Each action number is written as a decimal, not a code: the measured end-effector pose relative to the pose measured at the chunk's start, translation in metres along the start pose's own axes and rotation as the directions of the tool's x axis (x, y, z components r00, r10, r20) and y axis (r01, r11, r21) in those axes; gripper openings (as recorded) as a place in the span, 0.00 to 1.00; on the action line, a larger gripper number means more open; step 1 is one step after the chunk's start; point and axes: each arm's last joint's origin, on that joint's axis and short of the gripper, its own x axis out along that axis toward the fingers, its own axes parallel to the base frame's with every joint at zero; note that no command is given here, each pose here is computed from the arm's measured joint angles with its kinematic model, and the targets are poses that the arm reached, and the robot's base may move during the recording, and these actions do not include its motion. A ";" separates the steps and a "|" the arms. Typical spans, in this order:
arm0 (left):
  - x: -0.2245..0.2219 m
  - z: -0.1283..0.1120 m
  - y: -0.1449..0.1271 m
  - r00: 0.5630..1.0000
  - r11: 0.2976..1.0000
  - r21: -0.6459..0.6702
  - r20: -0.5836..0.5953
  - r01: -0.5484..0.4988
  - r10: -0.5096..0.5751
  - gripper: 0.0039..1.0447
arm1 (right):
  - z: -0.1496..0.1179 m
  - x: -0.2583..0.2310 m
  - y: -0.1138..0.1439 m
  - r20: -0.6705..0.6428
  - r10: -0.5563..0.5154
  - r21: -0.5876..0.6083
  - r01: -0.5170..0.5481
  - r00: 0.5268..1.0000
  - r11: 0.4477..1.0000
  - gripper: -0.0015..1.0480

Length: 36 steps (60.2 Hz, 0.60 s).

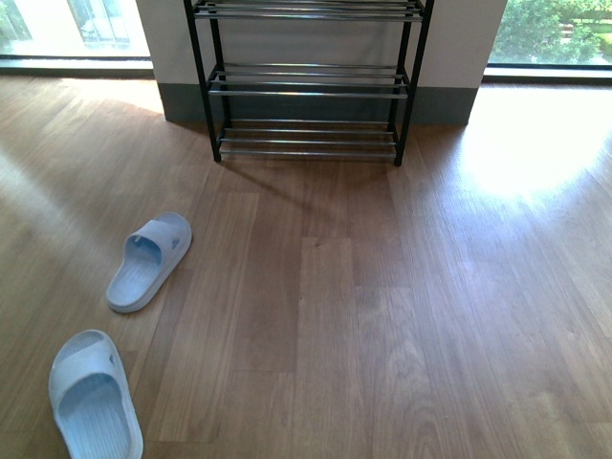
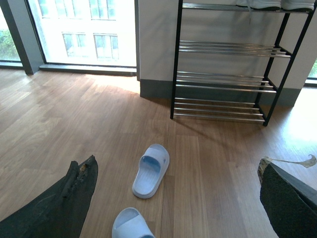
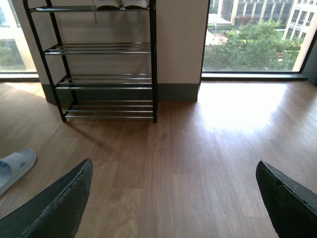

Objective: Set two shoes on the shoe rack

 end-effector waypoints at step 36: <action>0.000 0.000 0.000 1.000 1.000 0.000 0.000 -0.001 0.001 0.91 | 0.000 0.000 0.000 0.000 0.001 0.000 -0.001 1.000 1.000 0.91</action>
